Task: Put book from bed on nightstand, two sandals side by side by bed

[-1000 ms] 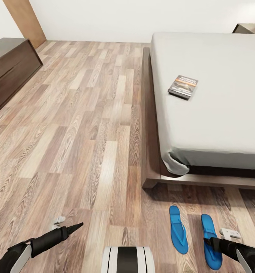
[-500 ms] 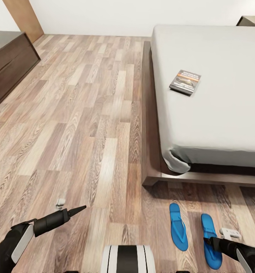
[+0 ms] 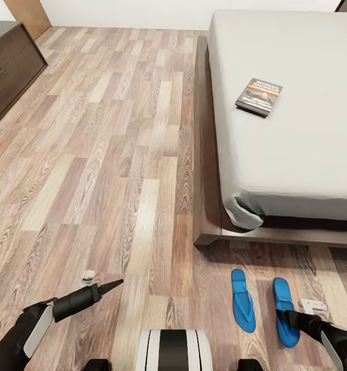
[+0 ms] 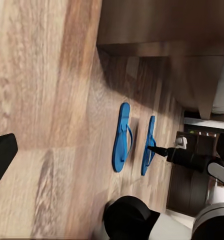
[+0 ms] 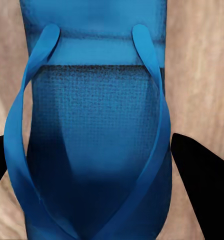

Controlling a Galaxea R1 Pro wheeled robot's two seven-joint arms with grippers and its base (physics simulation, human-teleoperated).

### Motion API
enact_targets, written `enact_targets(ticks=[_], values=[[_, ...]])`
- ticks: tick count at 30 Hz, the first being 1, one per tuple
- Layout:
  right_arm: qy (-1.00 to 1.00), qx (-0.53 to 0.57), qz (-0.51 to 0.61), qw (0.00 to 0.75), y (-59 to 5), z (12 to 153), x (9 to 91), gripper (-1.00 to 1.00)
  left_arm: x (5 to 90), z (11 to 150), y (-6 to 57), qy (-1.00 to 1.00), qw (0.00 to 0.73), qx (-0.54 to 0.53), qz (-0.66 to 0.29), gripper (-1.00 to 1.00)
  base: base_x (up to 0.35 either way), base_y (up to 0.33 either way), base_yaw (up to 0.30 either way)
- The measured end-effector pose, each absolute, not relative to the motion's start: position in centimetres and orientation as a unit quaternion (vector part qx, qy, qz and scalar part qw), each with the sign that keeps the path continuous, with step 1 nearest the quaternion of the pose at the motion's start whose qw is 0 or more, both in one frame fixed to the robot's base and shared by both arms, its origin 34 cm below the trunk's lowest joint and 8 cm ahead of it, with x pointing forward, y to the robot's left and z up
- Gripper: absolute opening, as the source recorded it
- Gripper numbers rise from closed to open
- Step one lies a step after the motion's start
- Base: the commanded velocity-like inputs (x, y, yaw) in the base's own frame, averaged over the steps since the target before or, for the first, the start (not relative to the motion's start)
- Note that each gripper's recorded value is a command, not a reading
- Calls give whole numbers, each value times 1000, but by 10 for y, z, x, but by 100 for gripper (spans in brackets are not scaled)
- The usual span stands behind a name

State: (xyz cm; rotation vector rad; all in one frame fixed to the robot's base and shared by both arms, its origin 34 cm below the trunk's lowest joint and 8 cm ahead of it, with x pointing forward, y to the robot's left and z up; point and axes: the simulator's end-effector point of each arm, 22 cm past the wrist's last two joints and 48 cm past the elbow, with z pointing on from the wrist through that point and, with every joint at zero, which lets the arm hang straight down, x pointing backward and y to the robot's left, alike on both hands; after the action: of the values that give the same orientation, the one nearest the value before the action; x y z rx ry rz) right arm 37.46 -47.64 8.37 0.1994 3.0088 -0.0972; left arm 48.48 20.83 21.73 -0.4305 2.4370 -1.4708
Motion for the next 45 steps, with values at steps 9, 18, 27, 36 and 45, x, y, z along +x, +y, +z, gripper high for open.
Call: enact_targets(ticks=[9, 18, 27, 36, 45], values=[[995, 47, -37, 84, -480, 83, 397, -100, 470, 199, 204, 840, 110, -163, -505, 100, 0, 0, 0], [996, 46, -38, 70, -479, 73, 385, -100, 462, 187, 204, 841, 98, -171, -503, 100, 0, 0, 0], [996, 46, -38, 70, -479, 73, 385, -100, 455, 183, 207, 841, 91, -183, -501, 100, 95, 44, 0], [996, 46, -38, 70, -479, 73, 385, -100, 453, 181, 207, 841, 89, -186, -500, 100, 41, 77, 0], [996, 46, -37, 70, -479, 73, 385, -100, 453, 181, 207, 841, 89, -186, -500, 100, 0, 57, 0]])
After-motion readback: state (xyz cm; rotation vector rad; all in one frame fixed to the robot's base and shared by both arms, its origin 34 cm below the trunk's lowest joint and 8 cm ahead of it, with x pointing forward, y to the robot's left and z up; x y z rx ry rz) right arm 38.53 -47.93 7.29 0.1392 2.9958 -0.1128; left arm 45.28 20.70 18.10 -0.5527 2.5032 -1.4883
